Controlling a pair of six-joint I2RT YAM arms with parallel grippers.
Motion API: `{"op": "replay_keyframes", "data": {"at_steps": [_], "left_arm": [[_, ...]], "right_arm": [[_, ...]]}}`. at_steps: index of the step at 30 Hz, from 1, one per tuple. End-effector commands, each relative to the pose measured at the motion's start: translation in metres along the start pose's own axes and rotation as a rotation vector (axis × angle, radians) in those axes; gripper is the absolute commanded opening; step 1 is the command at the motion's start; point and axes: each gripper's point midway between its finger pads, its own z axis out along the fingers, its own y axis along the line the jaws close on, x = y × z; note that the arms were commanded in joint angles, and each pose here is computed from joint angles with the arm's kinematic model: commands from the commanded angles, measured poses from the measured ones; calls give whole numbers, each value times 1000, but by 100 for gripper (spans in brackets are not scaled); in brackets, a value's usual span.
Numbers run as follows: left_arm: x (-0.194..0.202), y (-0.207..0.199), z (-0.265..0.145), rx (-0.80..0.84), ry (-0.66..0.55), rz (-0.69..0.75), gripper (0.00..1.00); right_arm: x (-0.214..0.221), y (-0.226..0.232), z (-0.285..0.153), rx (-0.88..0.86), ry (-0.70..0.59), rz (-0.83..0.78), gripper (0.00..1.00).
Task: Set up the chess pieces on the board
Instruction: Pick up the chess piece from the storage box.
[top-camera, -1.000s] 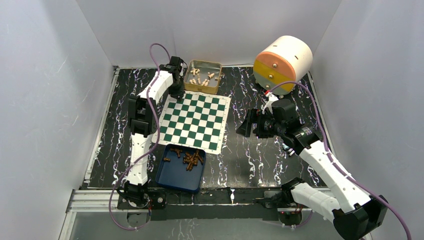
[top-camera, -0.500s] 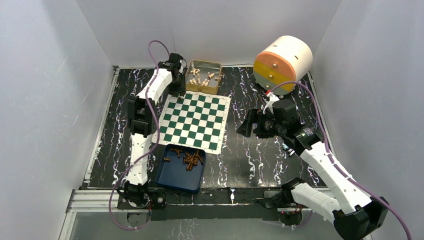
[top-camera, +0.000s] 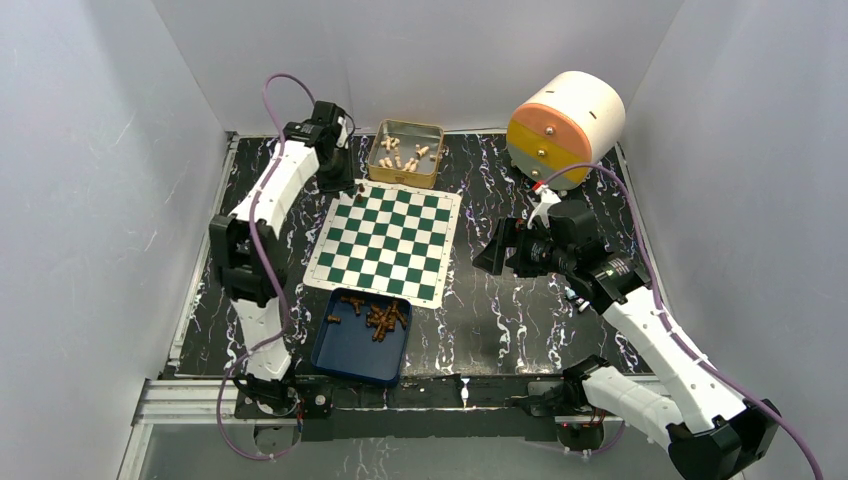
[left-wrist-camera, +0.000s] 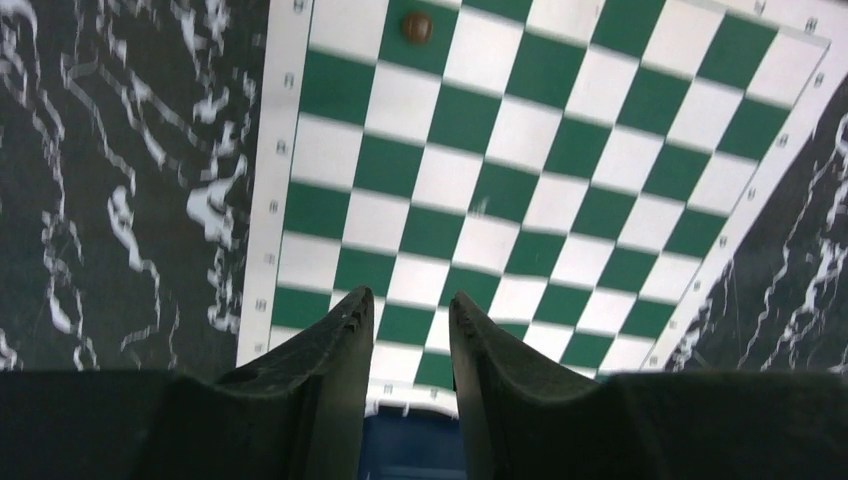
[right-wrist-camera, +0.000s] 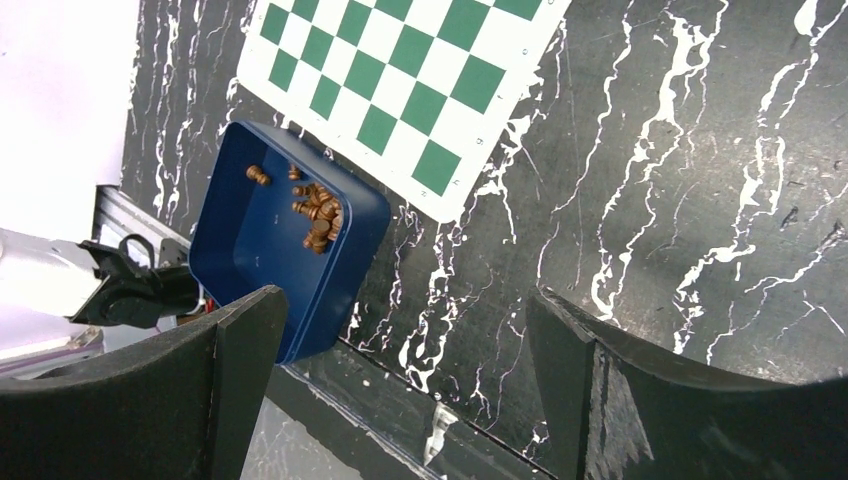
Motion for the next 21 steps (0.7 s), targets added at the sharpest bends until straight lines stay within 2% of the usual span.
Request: {"op": "replay_keyframes", "data": {"at_steps": [1, 10, 16, 21], "left_arm": [[27, 7, -45, 26, -9, 10, 31], [120, 0, -62, 95, 68, 92, 27], [175, -38, -68, 154, 77, 173, 26], [190, -50, -65, 179, 60, 156, 23]], "right_arm": [[-6, 12, -3, -59, -36, -5, 98], [-6, 16, -6, -74, -36, -4, 97], [-3, 7, -2, -37, -22, -2, 97], [-5, 5, -3, -20, -26, -6, 98]]}}
